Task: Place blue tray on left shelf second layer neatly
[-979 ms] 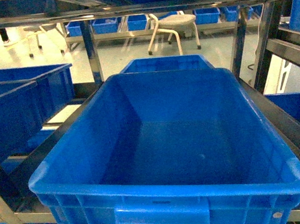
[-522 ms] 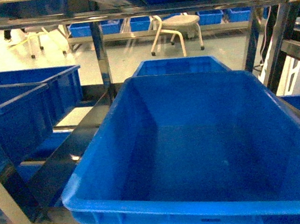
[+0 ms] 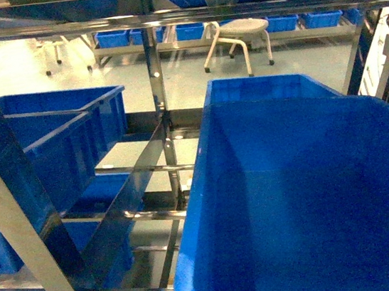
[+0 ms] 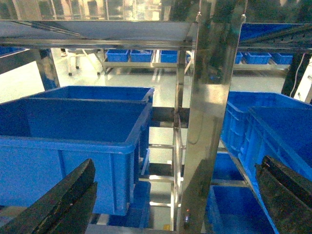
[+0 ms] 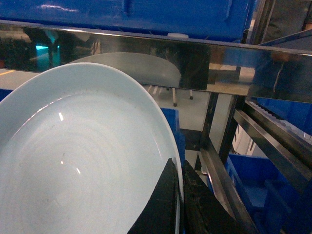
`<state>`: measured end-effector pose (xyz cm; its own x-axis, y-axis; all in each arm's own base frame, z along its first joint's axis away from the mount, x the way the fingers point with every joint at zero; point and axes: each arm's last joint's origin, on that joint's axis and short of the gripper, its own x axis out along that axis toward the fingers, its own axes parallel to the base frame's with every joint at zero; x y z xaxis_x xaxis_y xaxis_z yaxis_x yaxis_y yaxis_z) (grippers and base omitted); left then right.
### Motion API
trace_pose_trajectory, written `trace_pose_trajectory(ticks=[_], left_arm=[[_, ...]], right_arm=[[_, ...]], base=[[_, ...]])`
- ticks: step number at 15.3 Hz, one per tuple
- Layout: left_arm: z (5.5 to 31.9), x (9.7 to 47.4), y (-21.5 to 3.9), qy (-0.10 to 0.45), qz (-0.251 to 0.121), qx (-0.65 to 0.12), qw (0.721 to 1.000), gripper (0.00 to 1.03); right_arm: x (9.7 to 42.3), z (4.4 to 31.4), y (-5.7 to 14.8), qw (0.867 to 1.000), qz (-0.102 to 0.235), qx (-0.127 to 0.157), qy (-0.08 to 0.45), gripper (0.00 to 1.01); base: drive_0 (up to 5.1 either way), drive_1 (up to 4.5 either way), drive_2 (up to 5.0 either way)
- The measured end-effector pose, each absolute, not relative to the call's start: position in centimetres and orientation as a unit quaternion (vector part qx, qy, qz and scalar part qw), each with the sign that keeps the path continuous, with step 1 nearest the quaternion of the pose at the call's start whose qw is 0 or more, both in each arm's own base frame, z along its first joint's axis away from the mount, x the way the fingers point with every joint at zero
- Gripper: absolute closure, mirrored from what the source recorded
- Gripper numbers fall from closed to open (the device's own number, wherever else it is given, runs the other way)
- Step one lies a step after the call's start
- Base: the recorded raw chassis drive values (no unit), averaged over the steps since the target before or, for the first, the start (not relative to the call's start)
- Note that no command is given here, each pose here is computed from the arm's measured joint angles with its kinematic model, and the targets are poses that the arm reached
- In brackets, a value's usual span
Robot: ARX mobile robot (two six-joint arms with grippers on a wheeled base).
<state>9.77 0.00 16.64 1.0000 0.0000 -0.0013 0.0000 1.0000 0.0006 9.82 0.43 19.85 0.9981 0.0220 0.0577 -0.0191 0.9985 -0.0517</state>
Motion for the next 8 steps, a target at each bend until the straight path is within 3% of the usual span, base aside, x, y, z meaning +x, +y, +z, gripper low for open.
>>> trace_pose_trajectory(ticks=[8], left_arm=[[16.61,9.77,0.00,0.002,0.000,0.000,1.000,0.05]], right_arm=[[9.82,19.88,0.43,0.999,0.010,-0.025,-0.030,0.99]], base=[[0.0,0.00,0.0]])
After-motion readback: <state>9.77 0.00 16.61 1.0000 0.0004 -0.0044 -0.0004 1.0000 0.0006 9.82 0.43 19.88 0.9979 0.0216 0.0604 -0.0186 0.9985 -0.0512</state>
